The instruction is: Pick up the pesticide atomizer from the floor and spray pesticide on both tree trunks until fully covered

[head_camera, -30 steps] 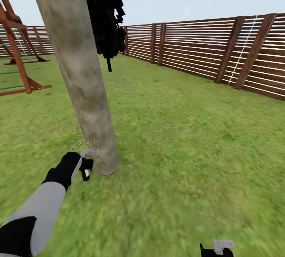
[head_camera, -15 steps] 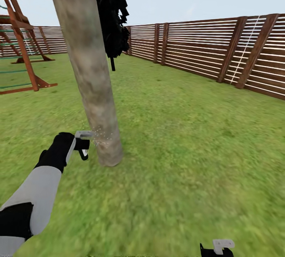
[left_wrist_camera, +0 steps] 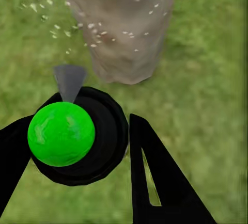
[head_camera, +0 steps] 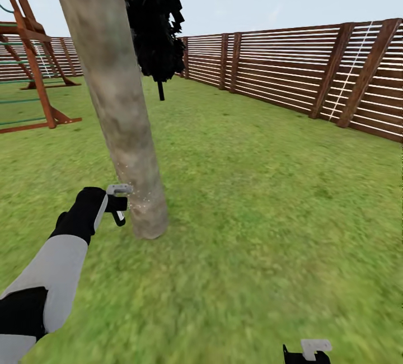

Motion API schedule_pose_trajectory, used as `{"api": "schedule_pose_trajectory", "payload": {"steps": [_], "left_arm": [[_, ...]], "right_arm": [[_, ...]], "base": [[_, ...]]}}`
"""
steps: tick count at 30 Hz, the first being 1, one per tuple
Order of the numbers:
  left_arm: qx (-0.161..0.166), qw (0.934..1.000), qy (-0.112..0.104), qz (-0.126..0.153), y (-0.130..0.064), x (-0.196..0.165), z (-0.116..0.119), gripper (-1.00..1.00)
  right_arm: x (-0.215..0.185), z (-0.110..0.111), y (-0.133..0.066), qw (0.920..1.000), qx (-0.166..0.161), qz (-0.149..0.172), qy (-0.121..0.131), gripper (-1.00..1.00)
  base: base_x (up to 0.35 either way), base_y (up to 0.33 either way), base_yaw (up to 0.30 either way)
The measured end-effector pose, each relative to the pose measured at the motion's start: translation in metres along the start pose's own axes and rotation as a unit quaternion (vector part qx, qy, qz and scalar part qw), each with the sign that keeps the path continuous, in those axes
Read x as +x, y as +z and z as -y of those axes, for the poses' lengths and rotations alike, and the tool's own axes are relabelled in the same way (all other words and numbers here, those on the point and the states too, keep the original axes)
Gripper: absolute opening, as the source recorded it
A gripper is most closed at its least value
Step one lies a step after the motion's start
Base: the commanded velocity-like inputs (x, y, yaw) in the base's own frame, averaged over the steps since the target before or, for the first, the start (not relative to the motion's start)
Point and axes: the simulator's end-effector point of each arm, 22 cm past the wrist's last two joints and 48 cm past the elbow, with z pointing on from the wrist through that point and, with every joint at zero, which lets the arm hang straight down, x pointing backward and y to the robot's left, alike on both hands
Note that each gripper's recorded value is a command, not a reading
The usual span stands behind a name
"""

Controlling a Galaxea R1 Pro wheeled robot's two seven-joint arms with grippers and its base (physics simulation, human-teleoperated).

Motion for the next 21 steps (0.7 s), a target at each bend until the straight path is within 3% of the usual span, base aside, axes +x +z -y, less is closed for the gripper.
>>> {"api": "schedule_pose_trajectory", "payload": {"steps": [7, 13, 15, 21], "left_arm": [[-0.002, 1.0, 0.002, -0.004, 0.002, 0.005, -0.001, -1.0], [-0.026, 0.9995, 0.005, -0.017, 0.005, 0.02, -0.03, -1.0], [-0.021, 0.9996, 0.002, -0.018, 0.005, 0.021, -0.027, -1.0], [-0.02, 0.9996, 0.001, -0.02, 0.006, 0.023, -0.024, -1.0]], "right_arm": [[0.0, -0.001, 0.0, 1.0, 0.0, 0.0, 0.0, 1.0], [-0.001, -0.001, 0.0, 1.0, -0.001, 0.0, 0.0, 1.0], [-0.001, -0.001, 0.0, 1.0, -0.001, 0.0, 0.0, 1.0], [0.0, -0.001, 0.0, 1.0, -0.001, 0.0, 0.001, 1.0]], "base": [[0.018, -0.27, 0.0], [0.222, -0.191, 0.0], [0.242, -0.179, 0.003], [0.08, -0.246, 0.223]]}}
